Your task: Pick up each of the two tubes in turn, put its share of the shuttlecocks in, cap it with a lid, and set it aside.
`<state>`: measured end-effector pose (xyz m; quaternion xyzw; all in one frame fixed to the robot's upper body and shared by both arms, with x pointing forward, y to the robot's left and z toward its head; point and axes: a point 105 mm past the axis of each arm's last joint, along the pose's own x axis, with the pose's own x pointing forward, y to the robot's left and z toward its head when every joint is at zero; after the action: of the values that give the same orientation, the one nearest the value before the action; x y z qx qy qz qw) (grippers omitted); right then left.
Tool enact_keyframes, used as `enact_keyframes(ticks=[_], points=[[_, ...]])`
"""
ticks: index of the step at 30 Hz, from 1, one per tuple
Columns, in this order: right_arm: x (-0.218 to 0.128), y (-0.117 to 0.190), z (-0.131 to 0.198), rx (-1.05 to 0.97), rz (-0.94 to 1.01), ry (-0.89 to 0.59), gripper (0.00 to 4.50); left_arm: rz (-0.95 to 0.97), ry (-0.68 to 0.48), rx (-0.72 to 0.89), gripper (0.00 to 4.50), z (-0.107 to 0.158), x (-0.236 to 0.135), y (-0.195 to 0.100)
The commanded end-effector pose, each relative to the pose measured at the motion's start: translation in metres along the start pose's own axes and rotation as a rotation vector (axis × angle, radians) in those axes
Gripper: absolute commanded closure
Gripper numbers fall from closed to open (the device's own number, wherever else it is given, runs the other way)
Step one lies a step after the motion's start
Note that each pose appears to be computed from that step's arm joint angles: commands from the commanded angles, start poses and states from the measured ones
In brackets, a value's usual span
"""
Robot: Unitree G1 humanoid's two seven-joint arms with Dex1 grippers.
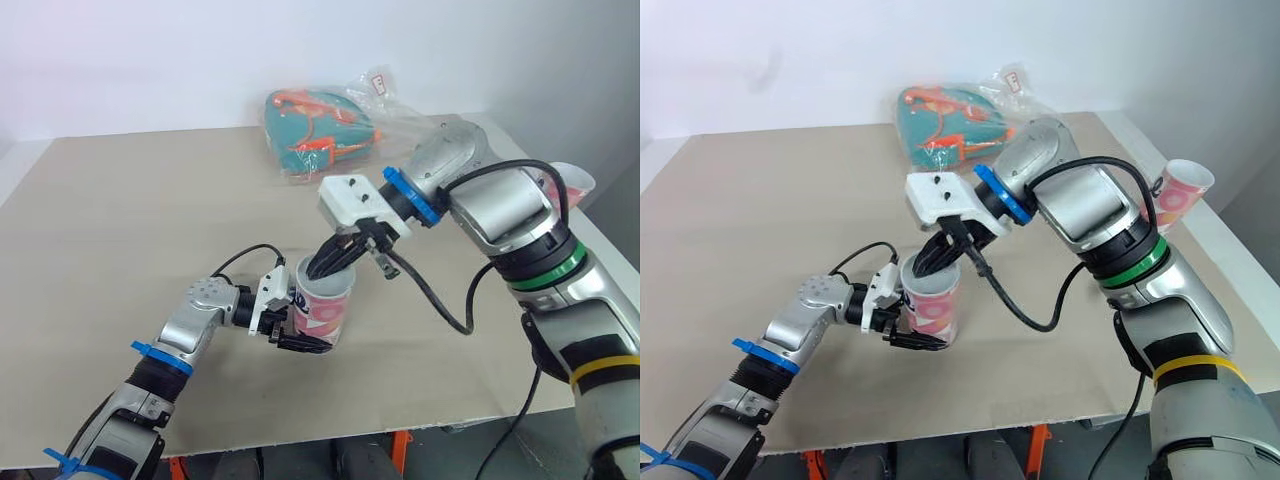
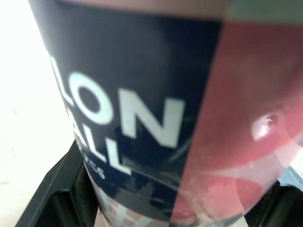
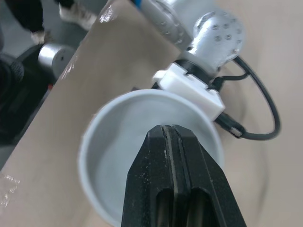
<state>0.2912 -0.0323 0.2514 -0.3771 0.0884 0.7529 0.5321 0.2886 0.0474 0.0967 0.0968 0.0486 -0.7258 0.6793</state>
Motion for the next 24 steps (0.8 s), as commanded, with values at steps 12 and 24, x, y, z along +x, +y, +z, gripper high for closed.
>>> enact_keyframes(ticks=[12, 24], points=[[-0.077, 0.026, -0.007, 0.135, -0.316, -0.231, 0.24, 0.038, 0.008, 0.021, 1.06, -0.01, 0.005, 0.001], [-0.05, 0.047, -0.053, 0.29, -0.452, -0.195, 0.0, 0.053, -0.076, 0.077, 0.1, 0.002, 0.007, 0.009]])
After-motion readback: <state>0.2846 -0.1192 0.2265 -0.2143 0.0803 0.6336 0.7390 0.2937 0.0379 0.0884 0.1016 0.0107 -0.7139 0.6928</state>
